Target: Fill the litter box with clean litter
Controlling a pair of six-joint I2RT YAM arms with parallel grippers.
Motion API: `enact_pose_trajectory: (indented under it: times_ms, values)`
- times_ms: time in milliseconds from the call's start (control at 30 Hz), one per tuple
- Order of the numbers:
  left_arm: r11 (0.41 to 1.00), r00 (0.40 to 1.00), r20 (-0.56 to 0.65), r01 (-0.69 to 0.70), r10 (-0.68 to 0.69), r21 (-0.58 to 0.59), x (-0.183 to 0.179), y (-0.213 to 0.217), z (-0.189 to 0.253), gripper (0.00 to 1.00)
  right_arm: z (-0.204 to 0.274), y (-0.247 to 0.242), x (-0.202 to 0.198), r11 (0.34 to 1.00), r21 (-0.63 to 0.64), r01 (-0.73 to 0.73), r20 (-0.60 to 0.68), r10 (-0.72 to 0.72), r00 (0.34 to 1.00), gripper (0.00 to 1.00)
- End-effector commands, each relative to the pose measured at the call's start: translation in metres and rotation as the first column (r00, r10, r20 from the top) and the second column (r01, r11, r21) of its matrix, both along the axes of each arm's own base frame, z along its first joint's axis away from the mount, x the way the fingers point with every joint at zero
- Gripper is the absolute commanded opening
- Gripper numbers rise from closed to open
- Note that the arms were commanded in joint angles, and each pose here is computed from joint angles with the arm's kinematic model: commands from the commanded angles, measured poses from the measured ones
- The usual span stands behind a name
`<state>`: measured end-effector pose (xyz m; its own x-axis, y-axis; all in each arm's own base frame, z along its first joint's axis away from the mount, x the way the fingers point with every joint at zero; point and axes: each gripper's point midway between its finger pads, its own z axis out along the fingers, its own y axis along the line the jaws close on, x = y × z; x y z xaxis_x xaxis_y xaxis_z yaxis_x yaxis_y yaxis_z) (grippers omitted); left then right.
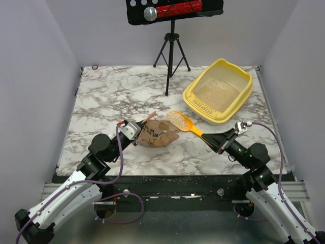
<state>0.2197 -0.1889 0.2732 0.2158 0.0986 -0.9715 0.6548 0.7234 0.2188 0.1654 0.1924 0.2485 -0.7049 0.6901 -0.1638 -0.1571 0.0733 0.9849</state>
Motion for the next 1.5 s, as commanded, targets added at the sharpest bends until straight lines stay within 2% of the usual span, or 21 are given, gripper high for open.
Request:
enact_pose_trajectory:
  times_ms: [0, 467, 633, 900, 1200, 1467]
  values:
    - [0.994, 0.995, 0.095, -0.015, 0.026, -0.107, -0.003, 0.006, 0.041, 0.0, 0.031, -0.011, 0.014, 0.992, 0.088, 0.095, 0.076, -0.101, 0.992, 0.0]
    - [0.994, 0.995, 0.102, 0.0, 0.011, -0.11, -0.007, 0.006, 0.044, 0.0, 0.064, -0.035, 0.044, 0.942, 0.185, 0.281, 0.173, -0.312, 0.934, 0.0]
    - [0.994, 0.996, 0.095, 0.009, 0.001, -0.105, -0.007, 0.003, 0.041, 0.0, 0.063, -0.036, 0.052, 0.929, 0.22, 0.296, 0.175, -0.336, 0.925, 0.0]
    - [0.995, 0.996, 0.089, 0.021, -0.012, -0.102, -0.008, 0.0, 0.04, 0.0, 0.062, -0.05, 0.073, 0.873, 0.286, 0.395, 0.151, -0.449, 0.881, 0.01]
    - [0.995, 0.996, 0.091, 0.025, -0.016, -0.096, -0.009, -0.001, 0.039, 0.0, 0.051, -0.08, 0.104, 0.765, 0.206, 0.61, 0.152, -0.641, 0.752, 0.0]
    - [0.996, 0.996, 0.085, 0.022, -0.014, -0.089, -0.009, -0.002, 0.036, 0.0, 0.026, -0.112, 0.131, 0.601, 0.014, 0.799, 0.194, -0.786, 0.588, 0.0]
